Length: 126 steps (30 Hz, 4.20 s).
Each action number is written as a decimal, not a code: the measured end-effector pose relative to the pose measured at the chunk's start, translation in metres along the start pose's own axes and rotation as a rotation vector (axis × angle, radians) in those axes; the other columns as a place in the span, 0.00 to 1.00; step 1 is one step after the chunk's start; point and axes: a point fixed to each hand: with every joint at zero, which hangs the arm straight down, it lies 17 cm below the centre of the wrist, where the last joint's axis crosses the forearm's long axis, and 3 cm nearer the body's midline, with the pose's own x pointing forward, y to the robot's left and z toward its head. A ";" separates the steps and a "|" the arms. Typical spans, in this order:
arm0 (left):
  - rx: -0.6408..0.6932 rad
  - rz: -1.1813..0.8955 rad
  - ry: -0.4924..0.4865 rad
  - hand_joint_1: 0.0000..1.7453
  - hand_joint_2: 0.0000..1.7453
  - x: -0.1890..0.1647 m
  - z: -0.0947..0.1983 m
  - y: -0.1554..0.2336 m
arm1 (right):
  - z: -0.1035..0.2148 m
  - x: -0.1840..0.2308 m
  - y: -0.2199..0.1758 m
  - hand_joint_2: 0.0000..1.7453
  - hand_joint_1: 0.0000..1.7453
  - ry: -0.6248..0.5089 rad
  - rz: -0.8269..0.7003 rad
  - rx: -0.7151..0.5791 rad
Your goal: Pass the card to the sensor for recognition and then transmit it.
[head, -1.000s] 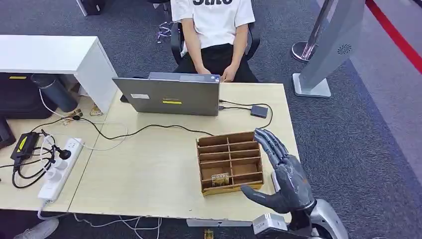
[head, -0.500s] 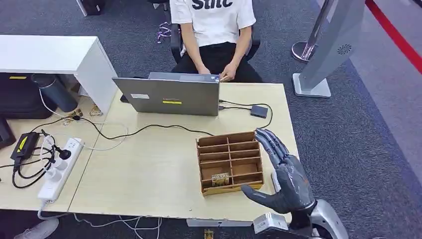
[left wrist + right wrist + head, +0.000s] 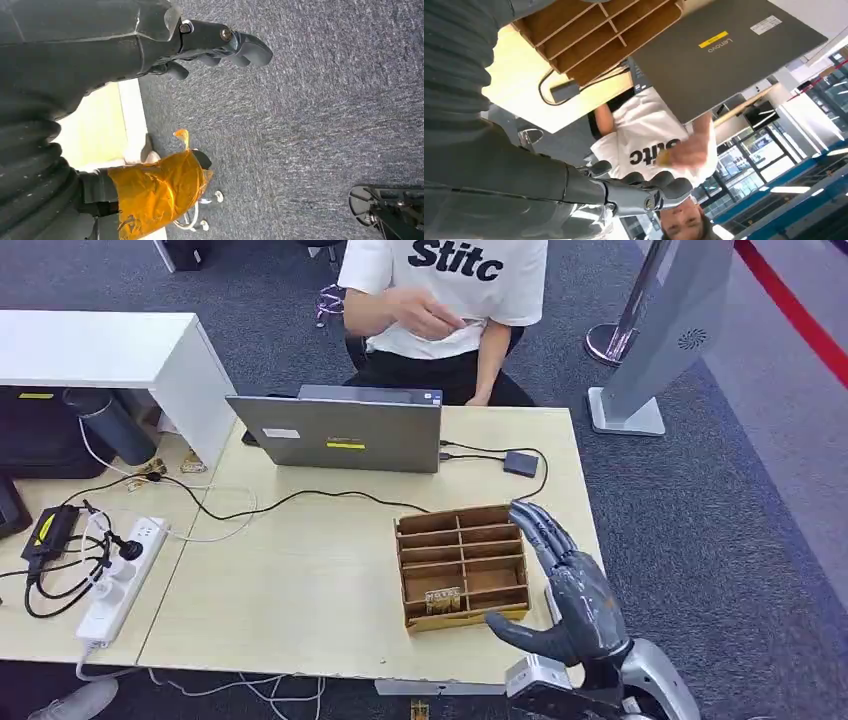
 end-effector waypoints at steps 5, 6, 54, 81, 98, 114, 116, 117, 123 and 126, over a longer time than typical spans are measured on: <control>0.002 -0.001 0.002 0.00 1.00 0.000 0.000 0.001 | 0.000 -0.002 0.000 1.00 0.00 0.007 0.013 0.001; 0.001 0.000 0.002 0.00 1.00 0.000 0.000 0.001 | 0.000 -0.002 0.000 1.00 0.00 0.007 0.013 0.001; 0.001 -0.003 0.013 0.00 1.00 -0.003 0.000 0.002 | 0.000 -0.006 0.000 1.00 0.00 0.027 0.049 0.005; 0.037 0.051 0.053 0.00 1.00 -0.011 0.000 0.014 | 0.064 -0.089 0.066 1.00 0.00 0.345 0.200 0.391; 0.041 0.050 0.053 0.00 1.00 -0.012 0.000 0.017 | 0.053 -0.069 0.081 1.00 0.00 0.250 0.165 0.410; 0.047 0.043 0.047 0.00 1.00 -0.007 0.000 0.021 | 0.058 -0.068 0.114 1.00 0.00 0.207 0.136 0.535; 0.047 0.044 0.047 0.00 1.00 -0.007 0.000 0.021 | 0.058 -0.068 0.115 1.00 0.00 0.206 0.137 0.540; 0.047 0.044 0.047 0.00 1.00 -0.007 0.000 0.021 | 0.059 -0.069 0.116 1.00 0.00 0.206 0.138 0.544; 0.047 0.045 0.047 0.00 1.00 -0.007 0.000 0.021 | 0.061 -0.070 0.121 1.00 0.00 0.206 0.139 0.559; 0.047 0.045 0.047 0.00 1.00 -0.007 0.000 0.021 | 0.062 -0.071 0.122 1.00 0.00 0.207 0.138 0.563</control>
